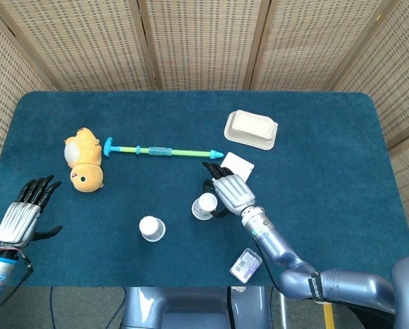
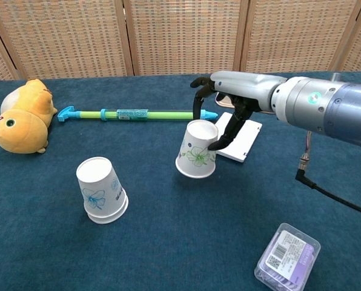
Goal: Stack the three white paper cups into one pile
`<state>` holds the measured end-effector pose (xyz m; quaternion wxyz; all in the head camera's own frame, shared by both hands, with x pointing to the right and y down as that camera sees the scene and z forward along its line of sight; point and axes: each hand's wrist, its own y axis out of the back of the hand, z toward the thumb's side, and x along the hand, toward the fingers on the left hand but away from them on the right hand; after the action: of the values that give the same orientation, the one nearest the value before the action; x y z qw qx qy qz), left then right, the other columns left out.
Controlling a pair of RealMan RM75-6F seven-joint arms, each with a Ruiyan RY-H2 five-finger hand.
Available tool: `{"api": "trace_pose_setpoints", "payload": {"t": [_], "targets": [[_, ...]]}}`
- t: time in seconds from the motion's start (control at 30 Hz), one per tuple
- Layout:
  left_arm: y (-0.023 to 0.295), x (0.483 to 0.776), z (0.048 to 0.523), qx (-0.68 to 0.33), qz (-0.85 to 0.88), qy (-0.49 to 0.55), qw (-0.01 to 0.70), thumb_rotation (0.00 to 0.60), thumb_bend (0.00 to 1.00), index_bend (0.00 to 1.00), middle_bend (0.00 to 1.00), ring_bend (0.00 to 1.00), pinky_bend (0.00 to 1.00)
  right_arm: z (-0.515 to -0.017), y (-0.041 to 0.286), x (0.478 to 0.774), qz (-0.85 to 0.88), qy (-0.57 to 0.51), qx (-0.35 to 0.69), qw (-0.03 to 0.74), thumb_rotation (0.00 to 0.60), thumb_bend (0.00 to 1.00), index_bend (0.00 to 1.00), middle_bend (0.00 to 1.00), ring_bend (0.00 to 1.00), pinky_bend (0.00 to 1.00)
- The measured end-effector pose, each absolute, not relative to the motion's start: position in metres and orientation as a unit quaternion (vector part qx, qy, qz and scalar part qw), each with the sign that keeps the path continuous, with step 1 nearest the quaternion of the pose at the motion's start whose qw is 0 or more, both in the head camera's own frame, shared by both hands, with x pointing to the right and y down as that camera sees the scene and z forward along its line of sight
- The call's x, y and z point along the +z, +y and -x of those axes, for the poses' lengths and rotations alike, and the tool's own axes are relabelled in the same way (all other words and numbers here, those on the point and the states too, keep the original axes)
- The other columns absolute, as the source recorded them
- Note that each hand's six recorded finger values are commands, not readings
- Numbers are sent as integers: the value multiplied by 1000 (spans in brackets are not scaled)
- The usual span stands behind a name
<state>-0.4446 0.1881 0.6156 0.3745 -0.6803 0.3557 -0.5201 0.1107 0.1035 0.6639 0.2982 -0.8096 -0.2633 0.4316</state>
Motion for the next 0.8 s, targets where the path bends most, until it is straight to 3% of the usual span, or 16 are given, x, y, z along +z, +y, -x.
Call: {"api": "trace_pose_setpoints", "payload": {"t": [0.23, 0.6, 0.8], "targets": [[188, 618, 444, -522, 680, 353, 374, 600, 193, 68, 0, 0, 31, -105, 110, 681, 814, -253, 439, 284, 600, 290, 477, 0, 0, 184], [189, 618, 443, -521, 681, 351, 376, 600, 192, 68, 0, 0, 31, -112, 113, 681, 807, -244, 450, 294, 600, 223, 216, 0, 0, 171], [189, 617, 442, -519, 682, 354, 375, 600, 193, 68, 0, 0, 31, -128, 108, 669, 792, -246, 462, 314, 600, 221, 206, 0, 0, 170]]}}
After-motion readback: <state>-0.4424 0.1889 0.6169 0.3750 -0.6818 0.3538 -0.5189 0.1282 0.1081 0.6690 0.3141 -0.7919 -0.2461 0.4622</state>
